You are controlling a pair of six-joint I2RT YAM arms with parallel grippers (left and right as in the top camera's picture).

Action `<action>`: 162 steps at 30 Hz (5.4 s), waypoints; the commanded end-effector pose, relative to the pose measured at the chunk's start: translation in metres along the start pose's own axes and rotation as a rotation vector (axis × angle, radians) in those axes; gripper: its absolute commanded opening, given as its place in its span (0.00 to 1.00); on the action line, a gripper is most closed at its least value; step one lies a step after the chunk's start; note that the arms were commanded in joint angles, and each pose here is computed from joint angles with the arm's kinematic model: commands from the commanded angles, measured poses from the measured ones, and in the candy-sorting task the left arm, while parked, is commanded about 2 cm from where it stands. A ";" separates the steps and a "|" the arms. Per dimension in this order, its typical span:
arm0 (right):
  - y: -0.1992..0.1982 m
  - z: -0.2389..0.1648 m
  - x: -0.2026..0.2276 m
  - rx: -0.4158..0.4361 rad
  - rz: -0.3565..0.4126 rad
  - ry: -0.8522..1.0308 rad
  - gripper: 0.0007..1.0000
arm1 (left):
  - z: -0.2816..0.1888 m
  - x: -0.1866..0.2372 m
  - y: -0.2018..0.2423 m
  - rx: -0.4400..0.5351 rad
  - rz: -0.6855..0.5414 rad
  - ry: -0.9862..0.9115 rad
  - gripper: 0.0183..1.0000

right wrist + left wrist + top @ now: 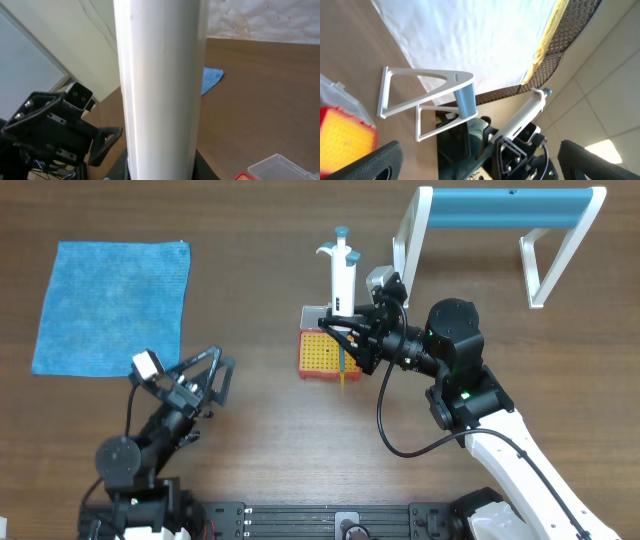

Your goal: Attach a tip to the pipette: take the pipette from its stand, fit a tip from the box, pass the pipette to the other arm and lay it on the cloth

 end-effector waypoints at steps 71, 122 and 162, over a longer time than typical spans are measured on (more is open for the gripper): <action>-0.056 -0.047 0.033 0.476 0.314 0.152 0.97 | 0.105 -0.380 -0.004 -1.655 0.824 0.167 0.01; 0.012 -0.137 0.034 0.816 -0.111 0.290 0.97 | 0.117 -0.061 -0.234 -1.122 0.926 0.134 0.96; 0.048 -0.172 0.135 0.831 0.070 0.222 0.97 | -0.042 -0.026 0.023 -0.434 1.269 -0.555 1.00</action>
Point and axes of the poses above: each gripper's point midway between its finger pads, its own z axis out along the fingers, its own y axis along the line the jaws close on, x = y × z, the point moved 9 cm from there along -z, back along the fingers, and after that the axes turned 12 degrees about -z, right-handed, at the moved point
